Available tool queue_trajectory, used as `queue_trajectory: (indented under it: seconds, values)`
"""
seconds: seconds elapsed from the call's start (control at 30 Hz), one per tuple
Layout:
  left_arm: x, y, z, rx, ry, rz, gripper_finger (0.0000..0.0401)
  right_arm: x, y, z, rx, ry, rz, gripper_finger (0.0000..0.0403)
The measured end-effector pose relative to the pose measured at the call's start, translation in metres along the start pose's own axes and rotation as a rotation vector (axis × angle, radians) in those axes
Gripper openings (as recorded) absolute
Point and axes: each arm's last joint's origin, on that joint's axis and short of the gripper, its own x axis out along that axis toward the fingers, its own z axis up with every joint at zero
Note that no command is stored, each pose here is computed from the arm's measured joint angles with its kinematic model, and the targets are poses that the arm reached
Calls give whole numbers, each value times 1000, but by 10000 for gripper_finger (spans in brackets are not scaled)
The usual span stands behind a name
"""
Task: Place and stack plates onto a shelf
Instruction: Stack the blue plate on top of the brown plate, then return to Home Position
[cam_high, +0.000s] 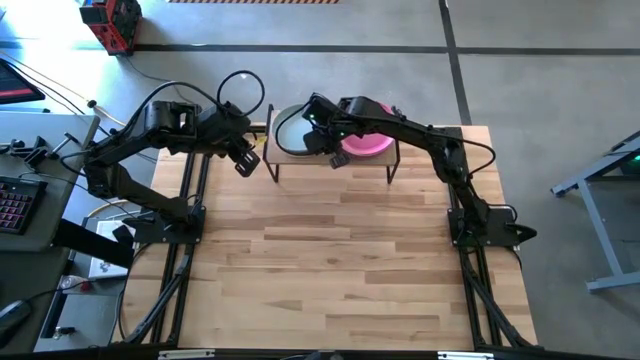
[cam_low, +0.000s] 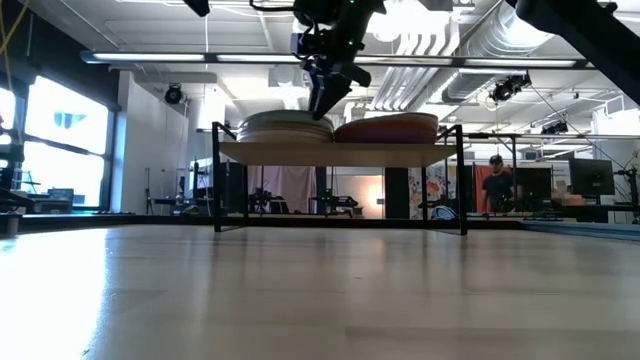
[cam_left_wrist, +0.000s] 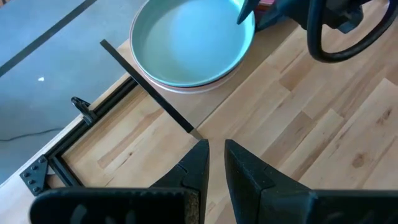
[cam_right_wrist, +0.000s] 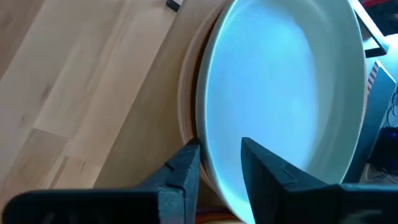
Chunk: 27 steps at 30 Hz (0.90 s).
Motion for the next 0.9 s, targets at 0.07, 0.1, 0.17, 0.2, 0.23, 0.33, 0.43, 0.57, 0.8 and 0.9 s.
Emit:
queue_trajectory:
  seconds: [0.07,0.1,0.17,0.2,0.23,0.33,0.43,0.57,0.8,0.9]
  values:
    - [0,0,0,0,0,0,39,-2,-1,0,5,5,-5,93]
    - [0,0,0,0,0,0,39,-3,-1,0,14,6,-9,93]
    - [0,0,0,0,0,0,39,-4,-2,0,31,3,-14,94]
    - [0,0,0,0,0,0,39,-4,-1,0,38,3,-12,94]
    - [0,0,0,0,0,0,39,-4,-1,1,49,5,-10,94]
    - [0,0,0,0,0,1,39,-7,1,2,76,1,-8,94]
    - [0,0,0,0,0,1,39,-10,4,3,76,11,-2,94]
    - [0,0,0,0,-1,1,39,-10,5,1,88,67,-18,94]
    - [0,0,0,-1,-1,2,39,-9,-1,2,109,8,-46,94]
    - [0,0,0,-2,-1,2,39,-9,-3,3,116,-10,-65,94]
